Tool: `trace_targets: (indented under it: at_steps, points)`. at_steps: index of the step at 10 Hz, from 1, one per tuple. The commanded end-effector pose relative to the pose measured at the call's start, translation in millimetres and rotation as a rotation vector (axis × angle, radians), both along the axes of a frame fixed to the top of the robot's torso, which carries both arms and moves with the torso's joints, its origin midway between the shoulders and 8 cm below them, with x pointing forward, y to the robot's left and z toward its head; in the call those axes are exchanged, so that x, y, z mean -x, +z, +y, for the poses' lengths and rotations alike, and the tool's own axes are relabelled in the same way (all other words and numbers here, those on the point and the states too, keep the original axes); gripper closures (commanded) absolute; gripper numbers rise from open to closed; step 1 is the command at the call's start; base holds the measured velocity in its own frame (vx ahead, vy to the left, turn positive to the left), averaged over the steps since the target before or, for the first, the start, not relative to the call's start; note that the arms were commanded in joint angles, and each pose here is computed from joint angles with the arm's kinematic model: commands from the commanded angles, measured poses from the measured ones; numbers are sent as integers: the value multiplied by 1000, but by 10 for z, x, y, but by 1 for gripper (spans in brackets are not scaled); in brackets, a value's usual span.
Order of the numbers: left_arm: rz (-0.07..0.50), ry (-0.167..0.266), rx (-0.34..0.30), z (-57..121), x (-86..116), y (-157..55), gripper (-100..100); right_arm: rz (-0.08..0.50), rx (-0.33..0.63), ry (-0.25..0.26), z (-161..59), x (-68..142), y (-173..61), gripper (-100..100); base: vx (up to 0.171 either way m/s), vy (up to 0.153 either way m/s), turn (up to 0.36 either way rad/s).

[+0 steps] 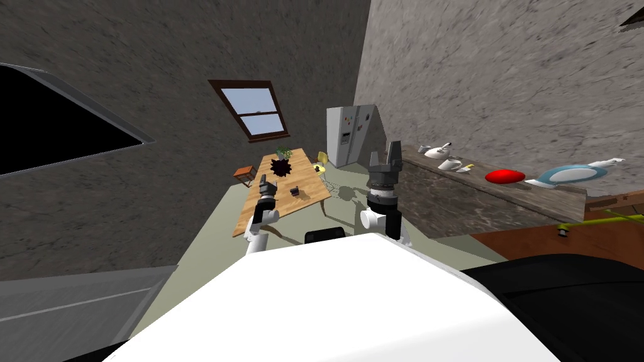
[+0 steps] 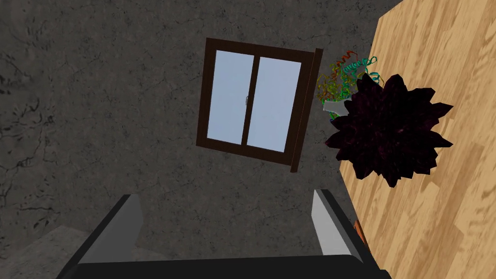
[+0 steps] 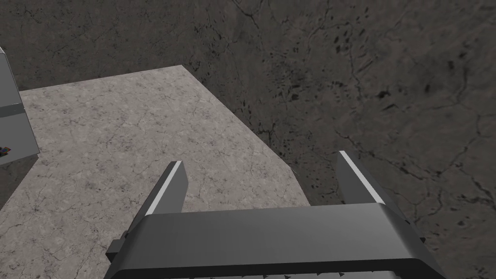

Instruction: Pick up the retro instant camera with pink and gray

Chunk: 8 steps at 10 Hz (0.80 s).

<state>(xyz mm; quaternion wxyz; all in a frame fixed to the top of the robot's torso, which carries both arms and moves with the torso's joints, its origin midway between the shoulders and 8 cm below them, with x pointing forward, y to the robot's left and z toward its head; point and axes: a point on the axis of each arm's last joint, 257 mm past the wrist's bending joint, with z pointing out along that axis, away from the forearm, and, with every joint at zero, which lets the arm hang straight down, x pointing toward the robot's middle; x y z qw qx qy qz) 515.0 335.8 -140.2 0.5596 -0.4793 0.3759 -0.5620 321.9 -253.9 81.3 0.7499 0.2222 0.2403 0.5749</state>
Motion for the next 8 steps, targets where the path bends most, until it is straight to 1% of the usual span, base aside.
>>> trace_targets:
  at_steps: [1, 2, 3, 4, 5, 6, 7, 8]
  points:
    - [37, -2, 18, 15, -160, -87, -100, 0, 0, 0, 0, 0, 0, 0, -14, 19, 70]
    - [69, 3, 23, 41, -177, -253, -100, 0, 0, 0, 0, 0, 0, 0, -11, 14, 19]
    - [95, -1, 39, 25, -307, -291, -100, 0, 0, 0, 0, 0, 0, 0, -17, 17, 61]
    - [124, 4, 43, 50, -307, -442, -100, 0, 0, 0, 0, 0, 0, 0, -14, 14, 26]
    - [147, -2, 59, 25, -421, -464, -100, 0, 0, 0, 0, 0, 0, 0, -18, 19, 53]
    - [176, 2, 63, 43, -430, -613, -100, 0, 0, 0, 0, 0, 0, 0, -11, 16, 24]
    - [199, -6, 81, -2, -555, -633, -100, 0, 0, 0, 0, 0, 0, 0, -16, 19, 63]
    - [219, -2, 84, 13, -549, -736, -100, 0, 0, 0, 0, 0, 0, 0, -12, 16, 21]
